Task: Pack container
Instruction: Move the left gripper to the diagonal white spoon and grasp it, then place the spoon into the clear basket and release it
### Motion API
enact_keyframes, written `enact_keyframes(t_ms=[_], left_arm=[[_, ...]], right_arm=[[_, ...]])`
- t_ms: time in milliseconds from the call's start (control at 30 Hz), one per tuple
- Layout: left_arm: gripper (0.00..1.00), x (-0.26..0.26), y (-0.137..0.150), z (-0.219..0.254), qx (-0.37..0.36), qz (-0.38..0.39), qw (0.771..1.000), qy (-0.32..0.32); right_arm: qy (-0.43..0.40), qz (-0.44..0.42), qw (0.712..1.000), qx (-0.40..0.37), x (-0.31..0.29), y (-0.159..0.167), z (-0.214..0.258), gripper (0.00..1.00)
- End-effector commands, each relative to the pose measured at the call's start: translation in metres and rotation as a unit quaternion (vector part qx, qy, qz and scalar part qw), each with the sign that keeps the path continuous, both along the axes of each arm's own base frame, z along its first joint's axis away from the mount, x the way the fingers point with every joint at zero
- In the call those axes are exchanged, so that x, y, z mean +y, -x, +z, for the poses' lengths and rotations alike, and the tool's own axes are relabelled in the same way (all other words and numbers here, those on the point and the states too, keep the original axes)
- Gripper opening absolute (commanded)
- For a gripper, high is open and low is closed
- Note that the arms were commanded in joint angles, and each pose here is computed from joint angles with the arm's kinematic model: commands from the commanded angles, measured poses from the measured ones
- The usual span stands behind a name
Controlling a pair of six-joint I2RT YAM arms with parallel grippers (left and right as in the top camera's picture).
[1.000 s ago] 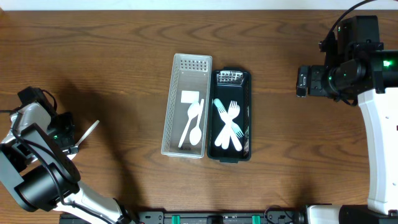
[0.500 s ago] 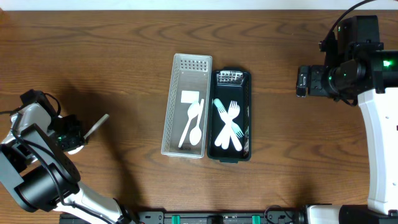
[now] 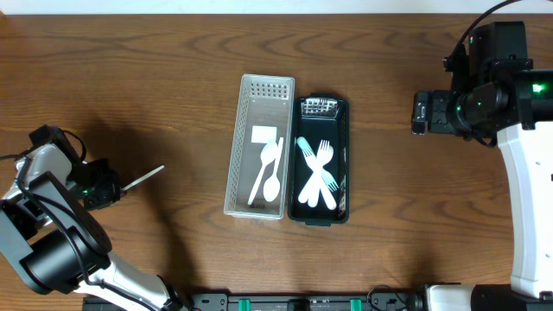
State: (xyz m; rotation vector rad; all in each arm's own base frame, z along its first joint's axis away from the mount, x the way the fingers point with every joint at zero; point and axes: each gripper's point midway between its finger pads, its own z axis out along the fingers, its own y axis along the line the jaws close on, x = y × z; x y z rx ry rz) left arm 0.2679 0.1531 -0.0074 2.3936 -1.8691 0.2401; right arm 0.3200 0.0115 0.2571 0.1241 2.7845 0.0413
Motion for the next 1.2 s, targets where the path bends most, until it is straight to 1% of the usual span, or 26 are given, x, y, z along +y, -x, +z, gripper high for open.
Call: enact_keyframes(t_ms=[0,133,200,333,400,467,533,633,667,700,800,833,867,933,1033,1067,1100,1167], left_arm=[[0.05,-0.015,0.019,-0.034,0.036,-0.051,0.998,0.028],[0.06,-0.005,0.006,-0.021,0.001,-0.122,0.993,0.003],[0.06,-0.001,0.0,-0.009,-0.017,-0.146,0.989,-0.014],[0.06,0.001,-0.014,0.034,-0.06,-0.183,0.978,-0.074],[0.06,-0.005,-0.024,0.064,-0.09,-0.218,0.965,-0.115],[0.06,-0.018,-0.036,0.095,-0.13,-0.27,0.942,-0.151],[0.06,-0.04,-0.045,0.129,-0.171,-0.337,0.907,-0.184],[0.06,-0.086,-0.052,0.175,-0.226,-0.445,0.838,-0.22],[0.06,-0.104,-0.053,0.188,-0.241,-0.486,0.808,-0.23],[0.06,-0.124,-0.052,0.201,-0.258,-0.531,0.771,-0.24],[0.06,-0.177,-0.05,0.228,-0.302,-0.627,0.671,-0.257],[0.06,-0.193,-0.048,0.234,-0.313,-0.658,0.633,-0.261],[0.06,-0.21,-0.046,0.239,-0.32,-0.691,0.59,-0.269],[0.06,-0.232,-0.046,0.241,-0.317,-0.734,0.529,-0.286],[0.06,-0.27,-0.044,0.233,-0.318,-0.792,0.439,-0.28],[0.06,-0.28,-0.045,0.229,-0.317,-0.805,0.419,-0.276],[0.06,-0.289,-0.046,0.223,-0.313,-0.815,0.404,-0.272],[0.06,-0.301,-0.052,0.206,-0.298,-0.829,0.394,-0.262]], right_arm=[[0.0,0.003,1.0,0.003,-0.001,0.001,-0.002,0.94],[0.0,0.003,1.0,0.001,-0.001,0.0,-0.002,0.94],[0.0,0.003,1.0,0.0,-0.001,-0.001,-0.001,0.94],[0.0,0.003,1.0,-0.003,-0.001,-0.002,-0.001,0.94],[0.0,0.003,1.0,-0.003,-0.001,-0.002,-0.001,0.94],[0.0,0.003,1.0,-0.003,-0.001,-0.002,-0.001,0.94],[0.0,0.003,1.0,-0.004,-0.001,-0.003,-0.001,0.94],[0.0,0.003,1.0,-0.004,-0.001,-0.003,-0.001,0.94],[0.0,0.003,1.0,-0.004,-0.001,-0.003,-0.001,0.94],[0.0,0.003,1.0,-0.004,-0.001,-0.003,-0.001,0.94],[0.0,0.003,1.0,-0.004,-0.001,-0.003,-0.001,0.94],[0.0,0.003,1.0,-0.004,-0.001,-0.003,-0.001,0.94],[0.0,0.003,1.0,-0.004,-0.001,-0.003,-0.001,0.94],[0.0,0.003,1.0,-0.004,-0.001,-0.003,-0.001,0.94],[0.0,0.003,1.0,-0.004,-0.001,-0.002,-0.001,0.94],[0.0,0.003,1.0,-0.003,-0.001,-0.002,-0.001,0.94],[0.0,0.003,1.0,-0.003,-0.001,-0.002,-0.001,0.94],[0.0,0.003,1.0,-0.002,-0.001,-0.002,-0.001,0.94]])
